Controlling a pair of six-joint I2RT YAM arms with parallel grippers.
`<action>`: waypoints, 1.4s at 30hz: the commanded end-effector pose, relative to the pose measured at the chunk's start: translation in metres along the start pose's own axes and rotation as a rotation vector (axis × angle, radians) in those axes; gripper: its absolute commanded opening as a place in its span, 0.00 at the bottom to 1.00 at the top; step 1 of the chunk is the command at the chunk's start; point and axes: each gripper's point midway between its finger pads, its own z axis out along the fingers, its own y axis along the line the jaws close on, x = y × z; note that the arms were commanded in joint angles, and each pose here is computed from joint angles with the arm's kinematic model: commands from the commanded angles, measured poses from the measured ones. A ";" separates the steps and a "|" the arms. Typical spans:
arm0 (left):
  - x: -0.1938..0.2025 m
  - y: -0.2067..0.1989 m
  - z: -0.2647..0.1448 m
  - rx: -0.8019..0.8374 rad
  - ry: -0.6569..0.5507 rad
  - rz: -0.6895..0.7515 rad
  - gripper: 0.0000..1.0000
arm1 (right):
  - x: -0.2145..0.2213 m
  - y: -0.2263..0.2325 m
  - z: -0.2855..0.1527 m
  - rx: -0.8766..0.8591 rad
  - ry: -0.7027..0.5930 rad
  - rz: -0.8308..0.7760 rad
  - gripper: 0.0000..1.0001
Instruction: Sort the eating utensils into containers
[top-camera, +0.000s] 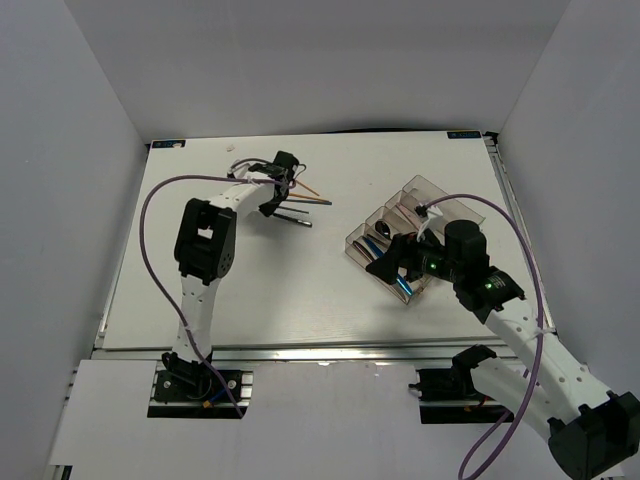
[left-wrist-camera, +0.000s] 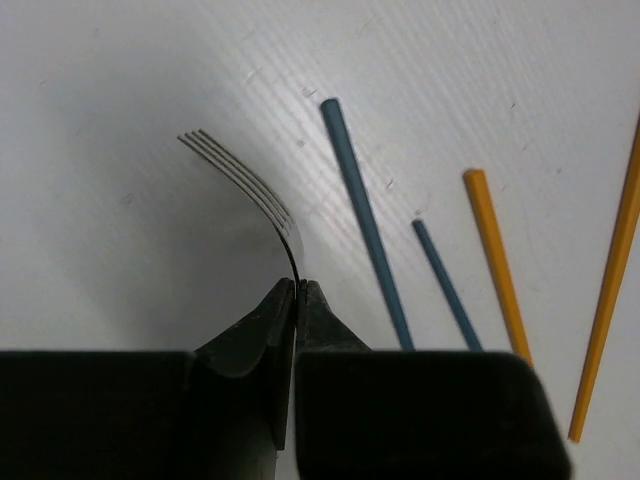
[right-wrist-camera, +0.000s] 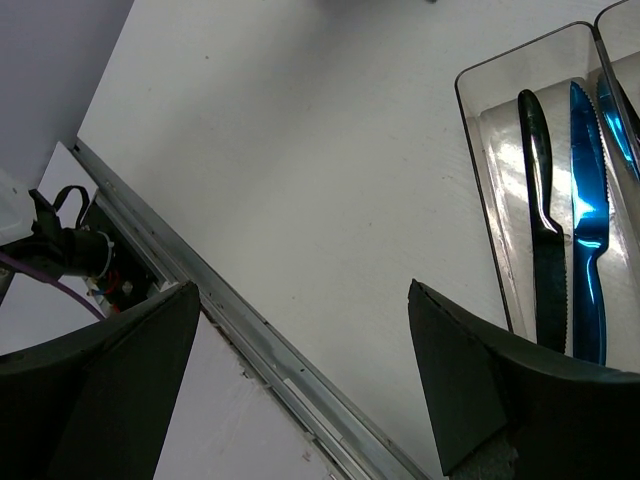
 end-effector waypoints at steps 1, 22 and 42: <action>-0.029 -0.007 -0.057 0.106 -0.046 -0.034 0.07 | -0.003 0.007 0.004 -0.038 -0.010 -0.020 0.89; 0.066 0.043 -0.200 0.558 0.161 0.198 0.00 | 0.022 0.033 0.083 -0.084 0.080 -0.407 0.82; 0.062 0.092 -0.255 0.723 0.282 0.176 0.00 | 0.034 0.032 0.139 0.137 -0.005 -0.740 0.66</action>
